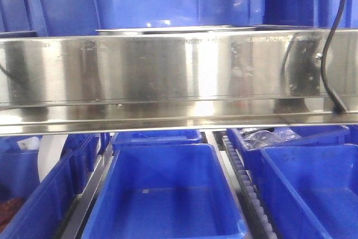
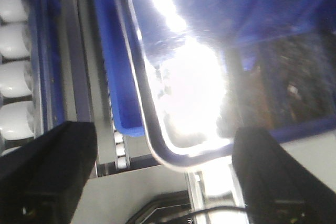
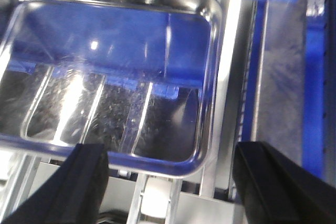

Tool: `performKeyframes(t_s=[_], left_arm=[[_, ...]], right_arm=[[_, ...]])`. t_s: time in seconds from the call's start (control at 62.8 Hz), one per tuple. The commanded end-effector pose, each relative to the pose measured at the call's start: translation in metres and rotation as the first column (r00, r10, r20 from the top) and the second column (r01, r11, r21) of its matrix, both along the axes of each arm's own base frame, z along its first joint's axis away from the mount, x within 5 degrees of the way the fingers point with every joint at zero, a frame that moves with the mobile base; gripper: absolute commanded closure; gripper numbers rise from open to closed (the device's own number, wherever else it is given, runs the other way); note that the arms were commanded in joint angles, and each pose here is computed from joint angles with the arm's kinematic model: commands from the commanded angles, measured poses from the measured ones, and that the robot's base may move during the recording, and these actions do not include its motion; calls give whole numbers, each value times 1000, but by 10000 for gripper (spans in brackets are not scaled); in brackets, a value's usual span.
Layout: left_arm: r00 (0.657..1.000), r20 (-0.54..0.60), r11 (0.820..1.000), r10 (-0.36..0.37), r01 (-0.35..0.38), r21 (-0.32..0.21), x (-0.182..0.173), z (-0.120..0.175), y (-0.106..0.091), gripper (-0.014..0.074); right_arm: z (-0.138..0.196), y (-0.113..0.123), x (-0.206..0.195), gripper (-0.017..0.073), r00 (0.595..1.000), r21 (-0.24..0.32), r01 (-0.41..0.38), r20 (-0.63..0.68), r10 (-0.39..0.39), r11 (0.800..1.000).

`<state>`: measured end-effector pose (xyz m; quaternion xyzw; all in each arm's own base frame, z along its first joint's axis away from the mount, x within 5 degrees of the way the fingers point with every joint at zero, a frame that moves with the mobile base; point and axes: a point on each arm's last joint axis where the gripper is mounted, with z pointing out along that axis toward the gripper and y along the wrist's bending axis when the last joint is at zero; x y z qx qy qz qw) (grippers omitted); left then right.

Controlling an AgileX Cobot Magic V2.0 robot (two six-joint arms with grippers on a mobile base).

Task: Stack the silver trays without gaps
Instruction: 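Close both grippers on opposite edges of the small silver tray, then lift the tray with both grippers and pull it off the shelf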

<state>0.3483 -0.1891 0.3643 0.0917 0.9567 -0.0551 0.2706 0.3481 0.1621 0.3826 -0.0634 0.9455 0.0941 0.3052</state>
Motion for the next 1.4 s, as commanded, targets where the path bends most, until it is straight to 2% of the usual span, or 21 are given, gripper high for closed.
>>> performKeyframes(t_s=[0.0,0.287,0.573,0.828,1.13,1.385], left_arm=[[996,85,998,32,-28,-51,0,20,1,163],[992,27,990,121,-118,-83,20,-4,2,163],[988,3,981,153,-151,-122,31,-12,11,163],[988,45,978,148,-140,-156,35,-9,8,163],[987,61,981,151,-142,-130,36,-10,11,163],[986,40,979,161,-154,-133,37,-11,14,163]], right_arm=[[19,-6,3,-21,995,42,29,92,-33,999],[-14,-11,31,-21,997,14,67,37,-68,998],[-26,-8,46,-21,997,-1,31,75,-31,1000],[-34,-6,52,-21,997,3,28,75,-29,1000],[-51,-1,60,-21,999,3,27,41,-27,1000],[-54,-1,58,-21,1000,1,27,6,-27,1000]])
